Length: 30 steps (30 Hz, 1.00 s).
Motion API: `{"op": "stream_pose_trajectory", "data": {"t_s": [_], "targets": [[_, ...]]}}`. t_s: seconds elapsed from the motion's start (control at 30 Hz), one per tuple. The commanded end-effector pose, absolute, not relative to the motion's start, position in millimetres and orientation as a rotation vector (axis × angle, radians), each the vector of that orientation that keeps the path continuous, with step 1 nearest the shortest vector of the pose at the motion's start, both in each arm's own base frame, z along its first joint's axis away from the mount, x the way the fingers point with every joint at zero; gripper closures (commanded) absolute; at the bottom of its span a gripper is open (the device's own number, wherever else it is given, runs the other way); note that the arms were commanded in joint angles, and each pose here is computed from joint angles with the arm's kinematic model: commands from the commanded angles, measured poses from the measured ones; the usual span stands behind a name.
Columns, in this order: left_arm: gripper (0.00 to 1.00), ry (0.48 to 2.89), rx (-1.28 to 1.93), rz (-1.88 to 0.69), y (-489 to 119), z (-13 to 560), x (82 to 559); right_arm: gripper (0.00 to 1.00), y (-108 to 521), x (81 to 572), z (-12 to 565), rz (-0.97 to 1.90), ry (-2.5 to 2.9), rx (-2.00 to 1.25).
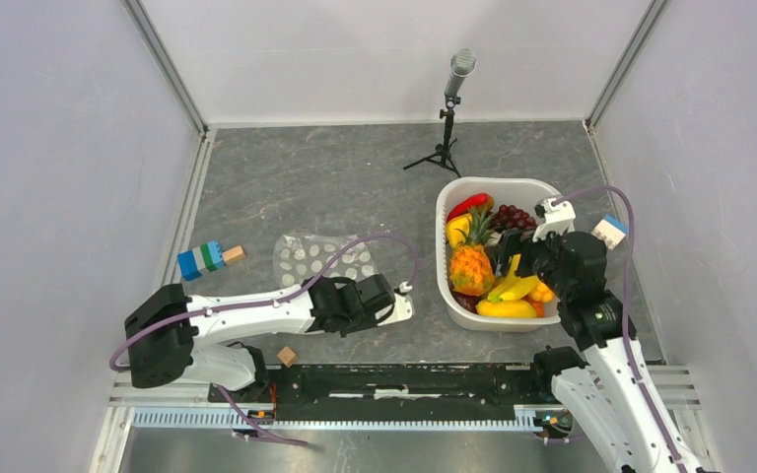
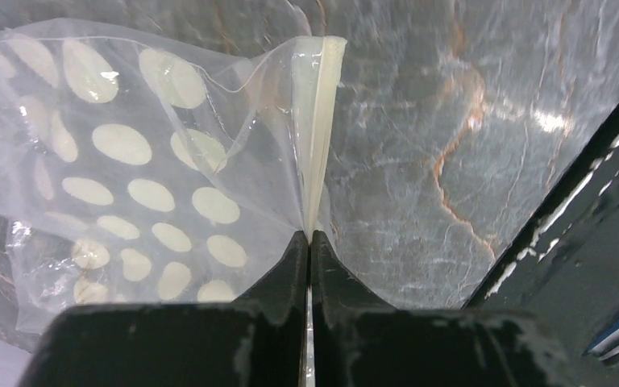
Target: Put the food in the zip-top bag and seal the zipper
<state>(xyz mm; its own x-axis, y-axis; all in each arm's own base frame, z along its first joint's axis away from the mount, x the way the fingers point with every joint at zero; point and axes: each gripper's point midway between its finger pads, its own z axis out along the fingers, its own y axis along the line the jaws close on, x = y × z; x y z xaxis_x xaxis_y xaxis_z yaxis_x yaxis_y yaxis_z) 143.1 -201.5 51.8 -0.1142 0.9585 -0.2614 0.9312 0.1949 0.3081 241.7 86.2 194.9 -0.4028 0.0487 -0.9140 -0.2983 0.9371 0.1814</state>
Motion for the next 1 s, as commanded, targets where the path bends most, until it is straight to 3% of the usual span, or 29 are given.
{"op": "stream_pose_trajectory", "data": {"t_s": [0.0, 0.5, 0.87, 0.97], "targets": [[0.98, 2.082, 1.495, 0.000, -240.1, 84.1, 162.0, 0.02, 96.0, 252.8, 217.6, 0.436, 1.894, -0.177], [0.98, 2.031, 0.945, -0.368, -278.4, 159.8, 184.7, 0.02, 126.9, 250.3, 252.4, 0.623, 1.769, -0.274], [0.98, 2.018, 0.662, -0.660, -272.7, 186.3, 197.0, 0.01, 192.0, 232.0, 262.6, 0.881, 1.753, -0.415], [0.98, 2.024, 0.620, -0.707, -274.4, 190.9, 197.0, 0.06, 216.4, 222.1, 255.6, 0.868, 1.793, -0.457]]}}
